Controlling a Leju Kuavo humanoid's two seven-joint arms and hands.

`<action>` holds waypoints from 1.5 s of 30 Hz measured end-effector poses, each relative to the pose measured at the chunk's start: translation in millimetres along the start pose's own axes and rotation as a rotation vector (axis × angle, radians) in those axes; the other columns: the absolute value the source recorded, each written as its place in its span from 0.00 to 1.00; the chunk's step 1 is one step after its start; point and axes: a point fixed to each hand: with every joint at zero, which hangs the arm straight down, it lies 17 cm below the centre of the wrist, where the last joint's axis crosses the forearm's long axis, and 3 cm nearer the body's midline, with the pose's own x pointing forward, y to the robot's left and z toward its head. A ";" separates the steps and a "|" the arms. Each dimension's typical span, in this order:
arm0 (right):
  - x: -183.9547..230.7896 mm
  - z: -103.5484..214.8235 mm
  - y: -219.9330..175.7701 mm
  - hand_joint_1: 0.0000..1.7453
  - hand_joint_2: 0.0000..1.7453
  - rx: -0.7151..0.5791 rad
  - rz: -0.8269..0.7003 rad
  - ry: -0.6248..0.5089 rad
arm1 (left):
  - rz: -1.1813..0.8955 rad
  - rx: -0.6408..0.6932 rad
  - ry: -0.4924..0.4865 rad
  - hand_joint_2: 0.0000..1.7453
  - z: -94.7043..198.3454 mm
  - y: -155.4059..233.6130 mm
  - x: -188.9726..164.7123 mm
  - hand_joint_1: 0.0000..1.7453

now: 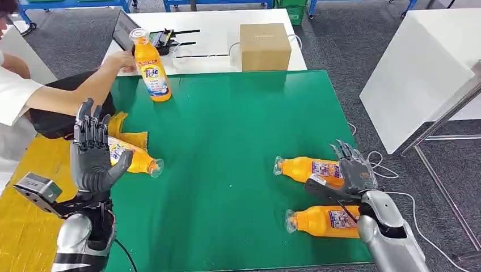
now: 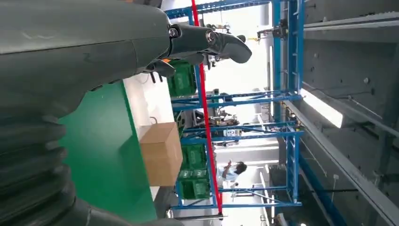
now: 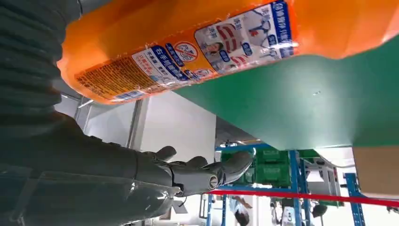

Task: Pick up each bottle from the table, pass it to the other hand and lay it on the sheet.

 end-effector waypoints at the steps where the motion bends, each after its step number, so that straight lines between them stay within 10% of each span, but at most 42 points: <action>1: -1.1 -0.1 0.8 0.00 1.00 0.003 0.002 0.002 | 0.000 0.000 0.000 1.00 -0.1 0.0 0.0 0.00; 24: -81.6 -8.9 34.7 0.00 1.00 0.217 0.197 0.234 | 0.056 -0.016 0.030 1.00 -0.7 -6.1 -12.1 0.00; 25: -83.5 -10.3 33.7 0.09 1.00 0.217 0.214 0.245 | 0.057 -0.015 0.035 1.00 -0.4 -6.3 -13.5 0.00; 27: -84.0 -12.8 34.5 0.94 1.00 0.225 0.227 0.251 | 0.060 -0.014 0.043 1.00 -0.3 -6.8 -15.6 0.00; 28: -85.2 -12.9 36.1 1.00 1.00 0.230 0.229 0.255 | 0.061 -0.014 0.044 1.00 -0.4 -7.0 -16.4 0.00; 45: -80.4 -22.1 40.1 1.00 1.00 0.216 0.197 0.239 | 0.070 -0.014 0.074 1.00 0.6 -8.2 -29.0 0.00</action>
